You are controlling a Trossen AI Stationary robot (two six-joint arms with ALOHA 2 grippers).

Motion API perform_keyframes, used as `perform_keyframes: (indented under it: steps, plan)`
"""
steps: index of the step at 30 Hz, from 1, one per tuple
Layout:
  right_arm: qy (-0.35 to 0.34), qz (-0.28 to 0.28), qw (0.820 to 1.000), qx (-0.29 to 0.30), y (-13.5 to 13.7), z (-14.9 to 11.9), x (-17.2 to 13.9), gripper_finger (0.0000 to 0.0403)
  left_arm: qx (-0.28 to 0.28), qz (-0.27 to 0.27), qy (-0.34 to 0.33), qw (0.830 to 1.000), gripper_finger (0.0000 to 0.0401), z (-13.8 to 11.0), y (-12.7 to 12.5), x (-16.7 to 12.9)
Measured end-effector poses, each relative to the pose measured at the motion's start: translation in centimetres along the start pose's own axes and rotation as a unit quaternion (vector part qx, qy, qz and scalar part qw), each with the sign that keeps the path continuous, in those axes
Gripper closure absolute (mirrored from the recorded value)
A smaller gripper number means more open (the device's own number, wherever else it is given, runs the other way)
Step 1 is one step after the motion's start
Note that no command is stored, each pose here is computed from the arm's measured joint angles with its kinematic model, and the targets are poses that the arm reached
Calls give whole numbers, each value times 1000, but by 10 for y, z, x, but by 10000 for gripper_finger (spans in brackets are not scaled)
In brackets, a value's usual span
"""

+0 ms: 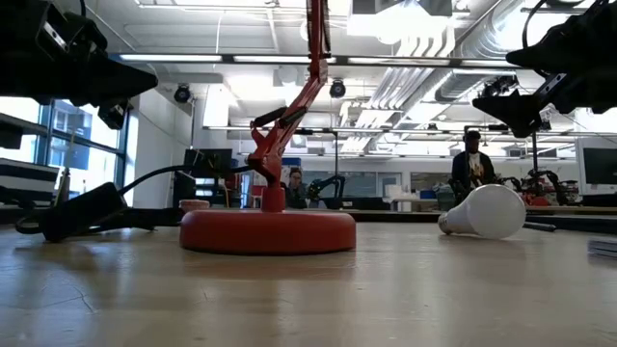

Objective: Screw lightbulb

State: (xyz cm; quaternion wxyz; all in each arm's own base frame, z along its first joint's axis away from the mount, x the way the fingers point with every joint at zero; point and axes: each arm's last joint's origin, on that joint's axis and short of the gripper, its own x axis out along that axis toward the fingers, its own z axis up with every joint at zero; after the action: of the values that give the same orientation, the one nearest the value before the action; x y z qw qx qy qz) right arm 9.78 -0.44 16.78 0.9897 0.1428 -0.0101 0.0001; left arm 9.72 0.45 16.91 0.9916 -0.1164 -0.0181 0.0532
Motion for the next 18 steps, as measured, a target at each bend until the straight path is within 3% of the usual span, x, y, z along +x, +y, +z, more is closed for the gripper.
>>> perform_keyframes:
  steps: [4, 6, 7, 9, 11, 13, 18]
  plan:
    - [-15, -3, 1000, 3, 0, 3, 0, 13, 0, 0, 0, 1000, 401, 0, 0, 0]
    - [-109, -15, 993, 49, 3, 19, -2, 13, 0, 0, 0, 1000, 401, 0, 0, 0]
    - [-175, -21, 980, 89, 4, 30, -5, 13, 0, 0, 0, 1000, 401, 0, 0, 0]
    - [-305, -33, 939, 154, 6, 51, -14, 13, 0, 0, 0, 1000, 401, 0, 0, 0]
    - [-351, -40, 921, 167, 9, 67, -18, 13, 0, 0, 0, 1000, 401, 0, 0, 0]
    - [-344, -25, 925, 157, 15, 86, -17, 13, 0, 0, 0, 1000, 401, 0, 0, 0]
    - [-250, -3, 961, 121, 30, 130, 3, 13, 0, 0, 0, 1000, 401, 0, 0, 0]
